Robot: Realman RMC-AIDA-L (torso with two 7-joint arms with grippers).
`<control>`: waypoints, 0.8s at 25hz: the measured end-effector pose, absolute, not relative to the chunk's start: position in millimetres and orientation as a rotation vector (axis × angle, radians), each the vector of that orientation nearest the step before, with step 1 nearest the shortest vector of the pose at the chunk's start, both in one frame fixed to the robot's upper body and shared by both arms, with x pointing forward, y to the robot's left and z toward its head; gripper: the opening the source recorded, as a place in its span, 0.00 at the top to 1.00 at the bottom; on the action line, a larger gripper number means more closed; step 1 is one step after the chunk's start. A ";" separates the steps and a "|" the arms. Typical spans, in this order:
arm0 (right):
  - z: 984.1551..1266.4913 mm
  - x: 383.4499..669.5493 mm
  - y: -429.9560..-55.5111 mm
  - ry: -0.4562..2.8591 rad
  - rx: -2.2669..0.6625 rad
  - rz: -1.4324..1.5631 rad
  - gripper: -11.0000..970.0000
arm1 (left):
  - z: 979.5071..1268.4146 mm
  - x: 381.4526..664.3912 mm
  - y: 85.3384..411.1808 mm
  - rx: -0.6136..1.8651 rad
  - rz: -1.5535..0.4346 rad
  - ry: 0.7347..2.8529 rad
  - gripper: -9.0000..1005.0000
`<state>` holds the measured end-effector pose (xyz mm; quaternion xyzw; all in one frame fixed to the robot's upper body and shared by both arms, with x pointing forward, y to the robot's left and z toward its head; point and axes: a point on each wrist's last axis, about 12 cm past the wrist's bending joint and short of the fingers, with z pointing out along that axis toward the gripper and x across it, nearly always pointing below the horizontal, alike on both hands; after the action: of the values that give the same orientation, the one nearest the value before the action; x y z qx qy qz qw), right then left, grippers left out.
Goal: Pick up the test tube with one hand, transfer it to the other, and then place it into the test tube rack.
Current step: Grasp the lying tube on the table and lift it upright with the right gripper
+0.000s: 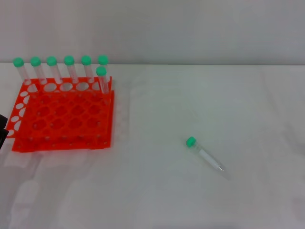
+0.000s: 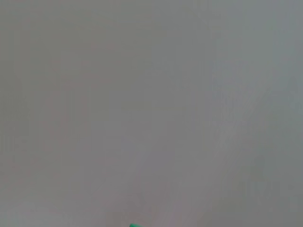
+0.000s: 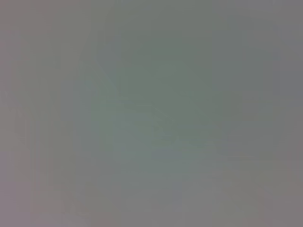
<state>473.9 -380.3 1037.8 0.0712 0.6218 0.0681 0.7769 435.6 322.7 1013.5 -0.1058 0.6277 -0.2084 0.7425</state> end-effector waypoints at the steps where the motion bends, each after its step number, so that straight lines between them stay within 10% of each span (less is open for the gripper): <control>1: 1037.5 474.6 -380.0 1.350 0.152 0.148 0.16 | 1013.4 435.2 322.5 -0.235 -0.457 1.374 0.12; 20: 1058.7 526.7 -339.3 1.435 -0.157 0.473 0.20 | 1015.5 434.9 323.4 -0.280 -0.500 1.350 0.13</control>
<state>526.7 -339.3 1058.7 -0.0711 0.6503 0.2144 0.7253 434.9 323.4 1015.5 -0.1279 0.6163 -0.2280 0.7428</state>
